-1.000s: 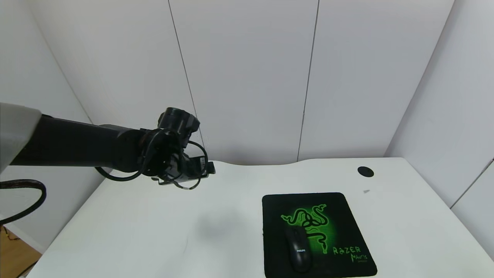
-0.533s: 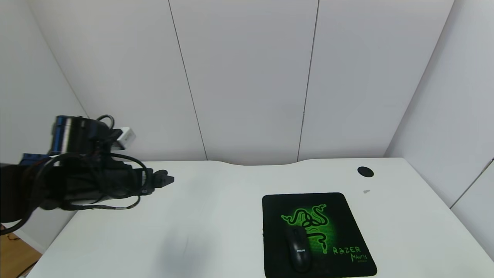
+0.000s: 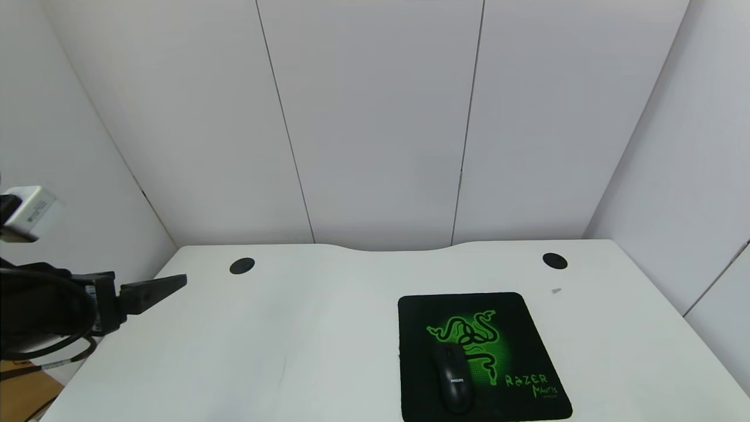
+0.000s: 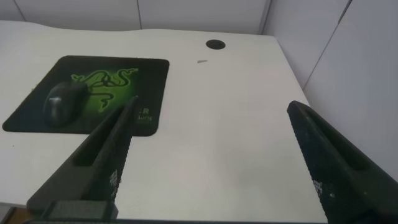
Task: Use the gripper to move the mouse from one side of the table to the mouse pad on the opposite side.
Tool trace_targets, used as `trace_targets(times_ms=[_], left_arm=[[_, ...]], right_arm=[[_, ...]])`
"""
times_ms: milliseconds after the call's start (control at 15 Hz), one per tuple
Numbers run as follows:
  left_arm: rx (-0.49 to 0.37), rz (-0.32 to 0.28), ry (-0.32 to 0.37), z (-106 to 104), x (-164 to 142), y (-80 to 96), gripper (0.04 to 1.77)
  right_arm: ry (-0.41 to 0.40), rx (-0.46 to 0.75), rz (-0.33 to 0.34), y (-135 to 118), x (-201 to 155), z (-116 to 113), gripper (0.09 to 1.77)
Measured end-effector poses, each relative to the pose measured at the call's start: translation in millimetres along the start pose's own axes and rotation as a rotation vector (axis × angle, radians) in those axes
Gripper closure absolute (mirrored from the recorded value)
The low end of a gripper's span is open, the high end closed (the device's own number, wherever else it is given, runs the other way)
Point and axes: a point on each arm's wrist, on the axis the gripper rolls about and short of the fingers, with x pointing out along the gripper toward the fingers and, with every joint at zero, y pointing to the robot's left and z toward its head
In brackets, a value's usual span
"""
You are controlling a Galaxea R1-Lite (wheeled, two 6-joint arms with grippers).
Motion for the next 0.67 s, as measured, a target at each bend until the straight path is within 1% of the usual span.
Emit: trace_targets(times_ms=[333,667], left_arm=[[0.024,-0.062,-0.089,-19.3,-61.1,-13.6,0.09],[0.048,-0.079,-0.221,-44.1,-105.6,-22.3,0.09]], right_arm=[[-0.001,0.000,0.000,0.0,0.0,0.1,0.15],[0.000,0.000,0.000,0.0,0.0,0.0,0.15]])
